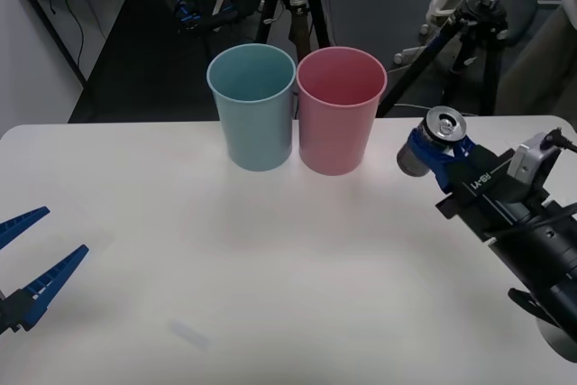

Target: Grasp the object on the table and drop it into the matching bin: aluminum can to the light blue bin, PET bottle to the pink bin.

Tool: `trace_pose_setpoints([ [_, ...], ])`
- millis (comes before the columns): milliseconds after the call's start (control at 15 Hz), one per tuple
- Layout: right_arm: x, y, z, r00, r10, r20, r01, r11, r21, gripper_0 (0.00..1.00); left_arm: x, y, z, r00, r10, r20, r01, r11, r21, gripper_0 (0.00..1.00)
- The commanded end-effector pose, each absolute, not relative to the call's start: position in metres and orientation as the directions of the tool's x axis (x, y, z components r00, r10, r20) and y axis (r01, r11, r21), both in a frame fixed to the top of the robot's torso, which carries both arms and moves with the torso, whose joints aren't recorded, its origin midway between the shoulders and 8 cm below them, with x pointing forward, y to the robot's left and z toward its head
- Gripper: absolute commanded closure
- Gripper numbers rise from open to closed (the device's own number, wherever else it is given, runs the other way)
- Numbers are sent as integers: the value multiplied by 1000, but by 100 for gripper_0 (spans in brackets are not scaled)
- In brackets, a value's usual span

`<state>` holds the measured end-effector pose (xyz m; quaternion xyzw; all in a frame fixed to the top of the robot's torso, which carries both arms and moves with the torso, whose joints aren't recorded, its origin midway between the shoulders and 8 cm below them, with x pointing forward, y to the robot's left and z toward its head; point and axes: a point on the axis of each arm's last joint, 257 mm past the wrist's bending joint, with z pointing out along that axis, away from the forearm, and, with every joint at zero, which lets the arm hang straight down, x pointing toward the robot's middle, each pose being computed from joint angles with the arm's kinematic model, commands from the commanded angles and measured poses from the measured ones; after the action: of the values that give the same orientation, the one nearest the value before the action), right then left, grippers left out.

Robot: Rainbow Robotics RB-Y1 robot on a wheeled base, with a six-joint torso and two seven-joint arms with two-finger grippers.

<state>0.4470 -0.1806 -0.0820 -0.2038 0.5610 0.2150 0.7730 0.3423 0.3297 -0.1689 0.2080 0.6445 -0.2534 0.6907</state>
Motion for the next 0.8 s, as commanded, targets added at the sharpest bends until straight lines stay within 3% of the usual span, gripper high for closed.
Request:
trace_pose_setpoints([
  [67,444,-156,-59,287,175,-942,-616,787,-41,100,342,330,-169,41,-82,-996,618,785,-39,0],
  [133,443,-137,-50,284,211,-935,-650,760,-26,100,342,330,-169,41,-82,-996,618,785,-39,0],
  [333,455,-104,-37,346,157,-925,-638,762,-109,100,342,330,-169,41,-82,-996,618,785,-39,0],
  [467,457,-77,-32,317,192,-929,-668,740,-75,100,342,330,-169,41,-82,-996,618,785,-39,0],
  [800,474,-43,-21,321,171,-931,-641,764,-81,100,342,330,-169,41,-82,-996,618,785,-39,0],
])
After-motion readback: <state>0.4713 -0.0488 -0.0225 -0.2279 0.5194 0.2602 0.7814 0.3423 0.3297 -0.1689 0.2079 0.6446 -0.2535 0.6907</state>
